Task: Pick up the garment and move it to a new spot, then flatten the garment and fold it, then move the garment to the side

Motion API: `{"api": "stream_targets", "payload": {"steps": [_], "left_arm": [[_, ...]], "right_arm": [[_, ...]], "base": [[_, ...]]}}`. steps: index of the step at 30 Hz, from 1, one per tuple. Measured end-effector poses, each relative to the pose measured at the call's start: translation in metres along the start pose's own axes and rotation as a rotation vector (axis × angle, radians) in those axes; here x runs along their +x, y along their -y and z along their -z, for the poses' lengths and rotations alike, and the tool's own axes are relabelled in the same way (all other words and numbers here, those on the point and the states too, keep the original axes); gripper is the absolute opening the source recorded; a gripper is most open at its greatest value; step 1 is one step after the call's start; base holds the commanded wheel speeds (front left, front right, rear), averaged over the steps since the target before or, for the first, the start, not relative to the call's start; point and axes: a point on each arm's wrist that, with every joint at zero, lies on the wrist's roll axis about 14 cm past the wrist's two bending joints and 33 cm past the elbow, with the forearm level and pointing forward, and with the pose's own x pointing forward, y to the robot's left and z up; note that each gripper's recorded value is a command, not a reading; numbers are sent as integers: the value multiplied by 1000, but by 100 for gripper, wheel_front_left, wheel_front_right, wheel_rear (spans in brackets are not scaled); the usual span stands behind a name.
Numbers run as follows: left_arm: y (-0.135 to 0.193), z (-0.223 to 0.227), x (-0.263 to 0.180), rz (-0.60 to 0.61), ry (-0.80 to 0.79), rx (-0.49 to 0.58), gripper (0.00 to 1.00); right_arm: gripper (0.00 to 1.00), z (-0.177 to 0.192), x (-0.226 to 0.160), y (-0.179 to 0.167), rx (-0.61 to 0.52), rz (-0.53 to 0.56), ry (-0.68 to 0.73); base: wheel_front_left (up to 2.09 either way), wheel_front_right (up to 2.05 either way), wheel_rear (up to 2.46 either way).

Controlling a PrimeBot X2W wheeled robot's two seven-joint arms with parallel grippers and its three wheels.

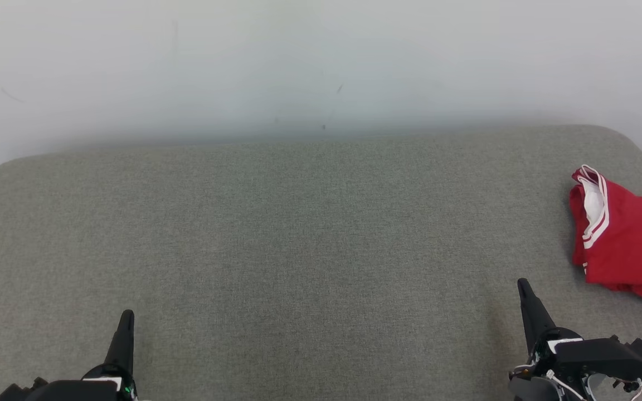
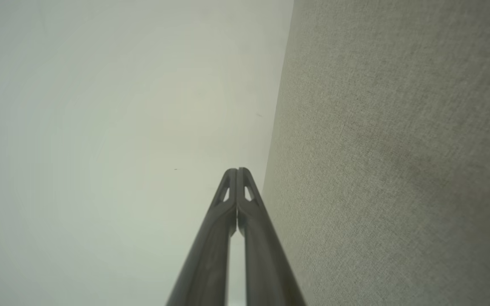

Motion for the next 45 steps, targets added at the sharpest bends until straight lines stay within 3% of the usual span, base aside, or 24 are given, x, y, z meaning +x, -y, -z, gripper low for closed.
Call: {"api": "stream_targets", "payload": {"steps": [18,45], "left_arm": [[11,-3,0,45,-4,-119,0],[12,-3,0,45,-3,-119,0]], "right_arm": [[0,-1,0,-12,128,-46,-6],[0,-1,-1,-12,128,-46,-5]], "base": [[0,0,0],[0,0,0]]}}
